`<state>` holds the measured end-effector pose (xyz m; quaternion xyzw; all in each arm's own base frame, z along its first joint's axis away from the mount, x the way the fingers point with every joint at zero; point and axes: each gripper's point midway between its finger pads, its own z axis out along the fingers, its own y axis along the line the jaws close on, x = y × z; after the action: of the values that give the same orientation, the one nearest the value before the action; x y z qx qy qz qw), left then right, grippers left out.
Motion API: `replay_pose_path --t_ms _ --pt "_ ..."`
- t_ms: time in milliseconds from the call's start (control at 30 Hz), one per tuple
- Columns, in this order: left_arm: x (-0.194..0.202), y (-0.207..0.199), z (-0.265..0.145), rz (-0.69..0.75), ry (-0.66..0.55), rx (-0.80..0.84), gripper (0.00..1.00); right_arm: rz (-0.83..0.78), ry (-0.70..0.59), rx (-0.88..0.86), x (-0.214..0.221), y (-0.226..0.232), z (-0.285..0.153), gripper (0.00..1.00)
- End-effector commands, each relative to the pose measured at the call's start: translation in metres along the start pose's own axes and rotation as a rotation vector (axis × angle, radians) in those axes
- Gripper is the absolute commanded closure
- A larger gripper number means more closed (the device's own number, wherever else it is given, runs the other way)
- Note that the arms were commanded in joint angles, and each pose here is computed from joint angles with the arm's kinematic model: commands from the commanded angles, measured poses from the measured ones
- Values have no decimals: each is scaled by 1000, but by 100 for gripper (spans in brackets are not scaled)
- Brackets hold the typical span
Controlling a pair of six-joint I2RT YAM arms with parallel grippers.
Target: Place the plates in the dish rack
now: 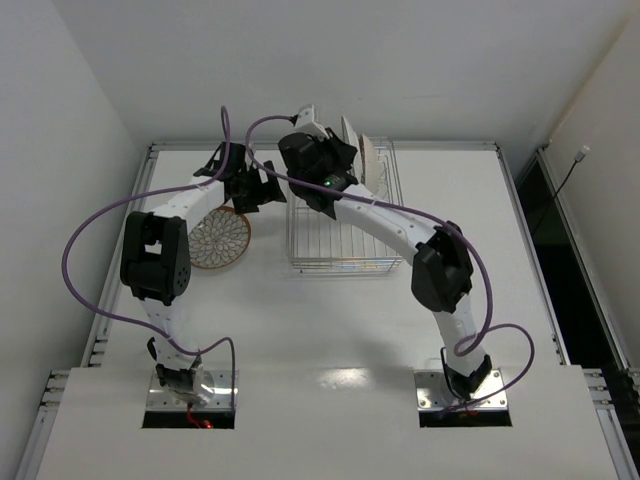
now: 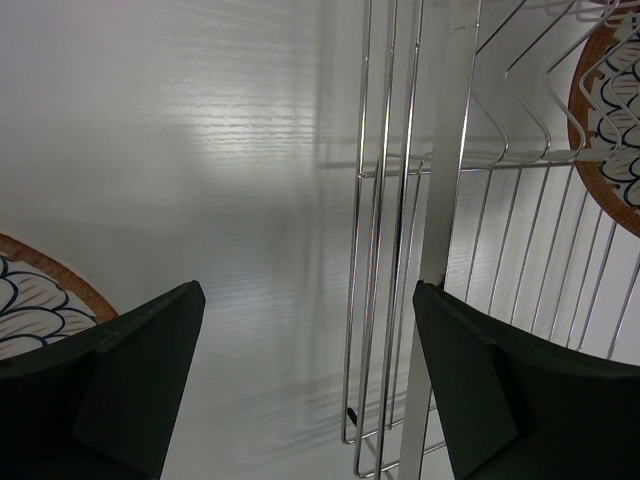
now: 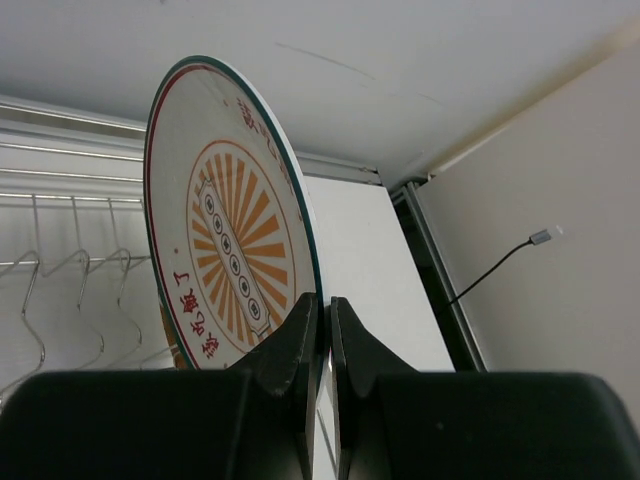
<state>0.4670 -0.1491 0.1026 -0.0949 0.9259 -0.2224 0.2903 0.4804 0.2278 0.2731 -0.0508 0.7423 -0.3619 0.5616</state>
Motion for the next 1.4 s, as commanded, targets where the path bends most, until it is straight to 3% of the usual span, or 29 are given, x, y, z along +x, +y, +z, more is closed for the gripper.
replay_pose_path --t_ms 0,367,600,767,867,1033,1133,1267,1367 --pt "-15 -27 -20 10 -47 92 16 90 -8 113 -22 -27 6 100" --pt "-15 -27 -20 1 -46 92 16 59 18 126 -12 11 23 100" --pt "-15 -27 -20 1 -46 92 16 37 50 60 10 36 25 100" --pt "-15 -27 -20 1 -46 92 16 141 142 -71 42 53 42 96" --pt "-15 -27 -20 1 -46 92 16 177 160 -108 45 50 40 89" --pt "-15 -29 -20 1 -42 100 16 231 137 -131 26 28 32 41" --pt "-16 -25 -20 14 -51 84 16 230 138 -131 23 14 27 26" --pt "-26 -10 -26 39 -87 -23 16 303 96 -149 0 -31 -6 24" --pt "-33 5 -31 60 -124 -107 16 320 57 -301 -3 -31 -48 24"
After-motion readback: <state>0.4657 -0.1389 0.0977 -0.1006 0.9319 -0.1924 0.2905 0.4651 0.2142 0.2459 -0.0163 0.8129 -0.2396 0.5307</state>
